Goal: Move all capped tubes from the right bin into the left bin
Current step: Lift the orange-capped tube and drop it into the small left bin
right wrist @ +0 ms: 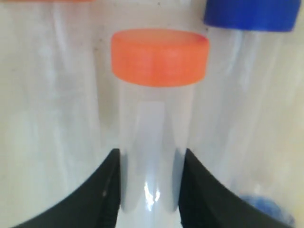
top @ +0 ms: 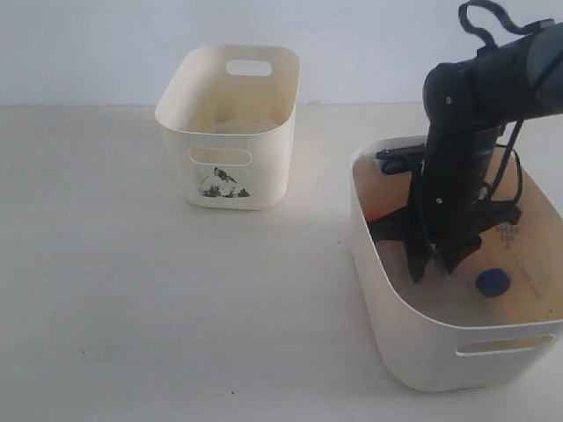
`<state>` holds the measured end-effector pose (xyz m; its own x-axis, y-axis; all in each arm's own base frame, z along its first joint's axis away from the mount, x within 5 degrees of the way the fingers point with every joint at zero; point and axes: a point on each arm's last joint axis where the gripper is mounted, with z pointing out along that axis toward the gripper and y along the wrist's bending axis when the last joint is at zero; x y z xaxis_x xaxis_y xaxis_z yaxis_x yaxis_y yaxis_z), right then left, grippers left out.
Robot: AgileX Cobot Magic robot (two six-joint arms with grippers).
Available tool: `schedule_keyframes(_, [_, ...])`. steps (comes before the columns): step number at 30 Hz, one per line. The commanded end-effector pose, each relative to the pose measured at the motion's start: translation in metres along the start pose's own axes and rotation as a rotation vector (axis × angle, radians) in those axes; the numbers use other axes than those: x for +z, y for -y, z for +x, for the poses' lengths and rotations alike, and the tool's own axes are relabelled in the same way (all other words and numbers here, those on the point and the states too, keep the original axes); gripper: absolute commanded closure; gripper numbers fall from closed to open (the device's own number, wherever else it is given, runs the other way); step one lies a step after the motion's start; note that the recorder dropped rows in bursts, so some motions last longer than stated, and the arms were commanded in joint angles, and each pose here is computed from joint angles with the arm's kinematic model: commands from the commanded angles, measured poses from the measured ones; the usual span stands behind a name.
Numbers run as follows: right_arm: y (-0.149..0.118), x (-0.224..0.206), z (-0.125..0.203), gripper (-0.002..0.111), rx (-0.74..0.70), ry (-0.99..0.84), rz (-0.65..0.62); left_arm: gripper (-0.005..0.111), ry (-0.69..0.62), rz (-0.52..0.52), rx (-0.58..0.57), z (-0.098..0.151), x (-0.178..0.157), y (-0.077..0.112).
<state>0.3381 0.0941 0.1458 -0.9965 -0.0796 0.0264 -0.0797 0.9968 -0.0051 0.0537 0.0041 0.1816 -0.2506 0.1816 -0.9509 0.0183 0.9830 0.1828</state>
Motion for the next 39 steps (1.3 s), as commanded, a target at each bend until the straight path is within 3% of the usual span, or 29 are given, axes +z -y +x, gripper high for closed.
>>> schedule_keyframes(1, [-0.002, -0.034, 0.011, 0.108, -0.017, 0.043, -0.021, 0.102, 0.007, 0.002, -0.012, -0.001, 0.0, 0.0])
schedule_keyframes(11, [0.001, -0.116, 0.037, 0.108, -0.059, 0.289, -0.09, 0.102, 0.007, 0.002, -0.012, -0.001, 0.0, 0.0])
schedule_keyframes(14, [-0.006, -0.14, 0.045, 0.108, -0.098, 0.402, -0.196, 0.102, 0.007, 0.002, -0.012, -0.001, 0.0, 0.0])
schedule_keyframes(18, [-0.025, -0.172, 0.045, 0.108, -0.192, 0.644, -0.434, 0.102, 0.007, 0.002, -0.012, -0.001, 0.0, 0.0])
schedule_keyframes(22, [-0.045, -0.185, 0.027, 0.108, -0.328, 0.906, -0.644, 0.102, 0.007, 0.002, -0.012, -0.001, 0.0, 0.0])
schedule_keyframes(24, [-0.051, -0.175, 0.009, 0.108, -0.274, 0.957, -0.731, 0.102, 0.007, 0.002, -0.012, -0.001, 0.0, 0.0])
schedule_keyframes(29, [-0.061, -0.154, -0.038, 0.108, -0.259, 0.991, -0.728, 0.102, 0.007, 0.002, -0.012, -0.001, 0.0, 0.0])
schedule_keyframes(31, [-0.076, -0.156, -0.06, 0.095, -0.292, 1.033, -0.713, 0.102, 0.007, 0.002, -0.012, -0.001, 0.0, 0.0])
schedule_keyframes(34, [-0.086, -0.147, -0.08, 0.056, -0.254, 1.049, -0.686, 0.102, 0.007, 0.002, -0.012, -0.001, 0.0, 0.0])
schedule_keyframes(35, [-0.085, -0.145, -0.082, 0.05, -0.245, 1.055, -0.67, 0.102, 0.007, 0.002, -0.012, -0.001, 0.0, 0.0])
schedule_keyframes(36, [-0.085, -0.144, -0.083, 0.054, -0.238, 1.048, -0.668, 0.102, 0.007, 0.002, -0.012, -0.001, 0.0, 0.0])
schedule_keyframes(39, [-0.083, -0.15, -0.08, 0.096, -0.258, 1.051, -0.658, 0.102, 0.007, 0.002, -0.012, -0.001, 0.0, 0.0])
